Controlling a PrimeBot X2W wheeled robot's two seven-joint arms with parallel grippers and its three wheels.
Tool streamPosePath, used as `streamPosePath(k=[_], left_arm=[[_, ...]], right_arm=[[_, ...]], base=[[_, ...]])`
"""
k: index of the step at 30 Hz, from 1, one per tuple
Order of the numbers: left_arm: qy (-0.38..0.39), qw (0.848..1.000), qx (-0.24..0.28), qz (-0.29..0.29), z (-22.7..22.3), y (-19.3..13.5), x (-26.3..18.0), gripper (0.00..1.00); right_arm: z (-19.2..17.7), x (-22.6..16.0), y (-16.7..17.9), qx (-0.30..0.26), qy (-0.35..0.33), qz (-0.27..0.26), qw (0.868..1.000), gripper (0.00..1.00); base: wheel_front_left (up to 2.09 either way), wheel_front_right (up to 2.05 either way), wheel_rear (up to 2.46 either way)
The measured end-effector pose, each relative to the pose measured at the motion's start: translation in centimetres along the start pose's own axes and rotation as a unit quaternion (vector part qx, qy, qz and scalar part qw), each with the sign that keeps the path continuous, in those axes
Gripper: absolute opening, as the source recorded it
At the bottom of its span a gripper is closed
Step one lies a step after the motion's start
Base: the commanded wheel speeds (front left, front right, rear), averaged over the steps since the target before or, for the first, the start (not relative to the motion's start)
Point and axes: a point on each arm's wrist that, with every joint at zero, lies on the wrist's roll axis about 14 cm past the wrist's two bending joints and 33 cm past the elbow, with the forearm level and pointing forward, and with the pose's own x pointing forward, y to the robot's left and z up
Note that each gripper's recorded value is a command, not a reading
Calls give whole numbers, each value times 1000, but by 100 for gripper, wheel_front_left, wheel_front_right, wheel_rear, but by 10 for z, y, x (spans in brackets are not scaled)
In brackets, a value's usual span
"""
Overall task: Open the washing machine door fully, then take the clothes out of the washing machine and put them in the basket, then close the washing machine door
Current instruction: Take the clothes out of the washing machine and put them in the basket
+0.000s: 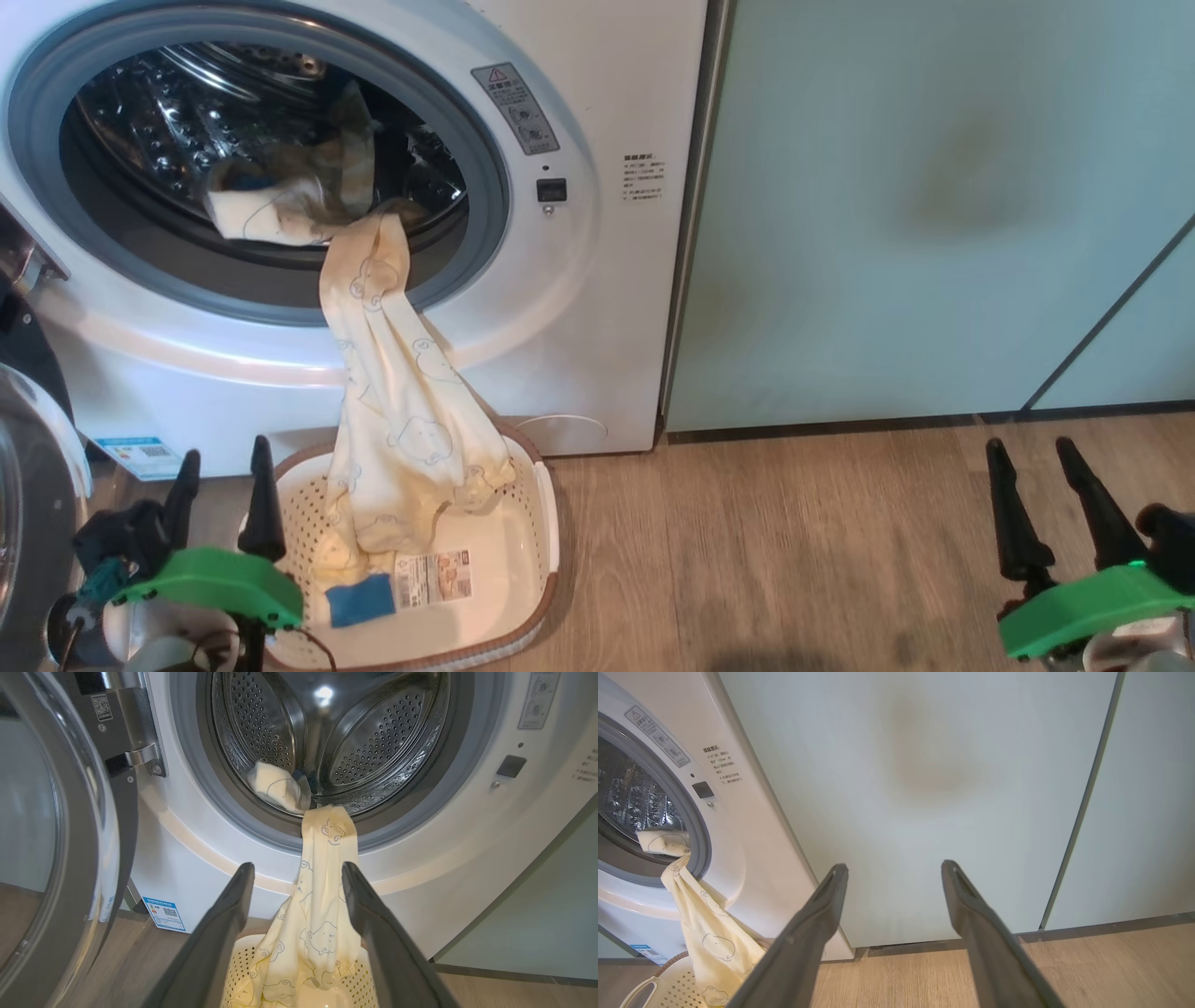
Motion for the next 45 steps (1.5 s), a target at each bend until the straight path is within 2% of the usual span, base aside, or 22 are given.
streamPosePath(k=[31, 37, 45], left_arm=[[19, 1000, 7, -6, -13, -5, 2, 100], [41, 998, 25, -48, -23, -27, 20, 100], [78, 988, 71, -117, -9, -64, 79, 100]], right_arm=[[-3, 0, -2, 0, 5, -4, 1000, 100], [-7, 0, -4, -1, 11, -8, 1000, 100], [-18, 1, -11, -3, 31, -20, 999, 100]], base=[[0, 0, 0], [0, 0, 0], [0, 0, 0]])
